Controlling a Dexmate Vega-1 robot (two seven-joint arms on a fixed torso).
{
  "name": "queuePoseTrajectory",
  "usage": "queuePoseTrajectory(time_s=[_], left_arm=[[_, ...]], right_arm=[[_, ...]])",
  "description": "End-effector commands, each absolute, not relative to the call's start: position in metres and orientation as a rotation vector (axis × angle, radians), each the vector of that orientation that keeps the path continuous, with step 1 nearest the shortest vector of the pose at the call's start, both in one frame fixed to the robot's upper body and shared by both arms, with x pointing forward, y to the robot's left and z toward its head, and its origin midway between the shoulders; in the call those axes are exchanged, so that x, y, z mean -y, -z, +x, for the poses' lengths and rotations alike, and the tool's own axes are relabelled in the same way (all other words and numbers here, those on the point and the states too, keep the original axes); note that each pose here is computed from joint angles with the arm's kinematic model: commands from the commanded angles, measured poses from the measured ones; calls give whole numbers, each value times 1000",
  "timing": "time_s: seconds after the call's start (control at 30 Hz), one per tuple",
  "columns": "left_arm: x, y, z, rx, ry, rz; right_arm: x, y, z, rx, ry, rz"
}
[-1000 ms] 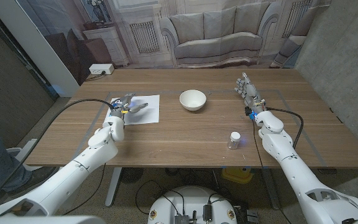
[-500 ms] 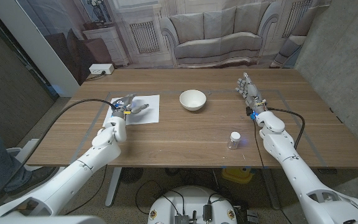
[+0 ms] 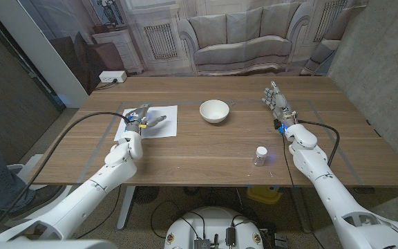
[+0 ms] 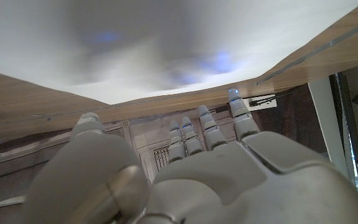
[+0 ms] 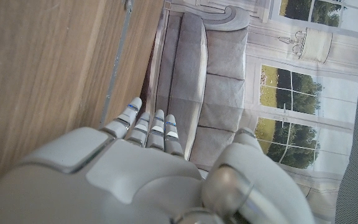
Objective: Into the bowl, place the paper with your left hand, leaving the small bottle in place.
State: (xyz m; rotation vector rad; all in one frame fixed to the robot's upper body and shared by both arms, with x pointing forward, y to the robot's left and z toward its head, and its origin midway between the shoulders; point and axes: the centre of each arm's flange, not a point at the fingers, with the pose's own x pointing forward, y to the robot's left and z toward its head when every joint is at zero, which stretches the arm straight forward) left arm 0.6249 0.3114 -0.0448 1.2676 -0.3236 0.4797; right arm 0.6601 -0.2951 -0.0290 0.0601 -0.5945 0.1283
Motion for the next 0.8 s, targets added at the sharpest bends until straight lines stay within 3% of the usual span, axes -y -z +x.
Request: queuePoseTrajectory(time_s=[0.03, 0.8], left_arm=[[-307, 53, 628, 316, -479, 1262], [-304, 66, 636, 297, -463, 1245]], right_arm=[[297, 30, 659, 592, -127, 59], [298, 28, 656, 596, -124, 56]])
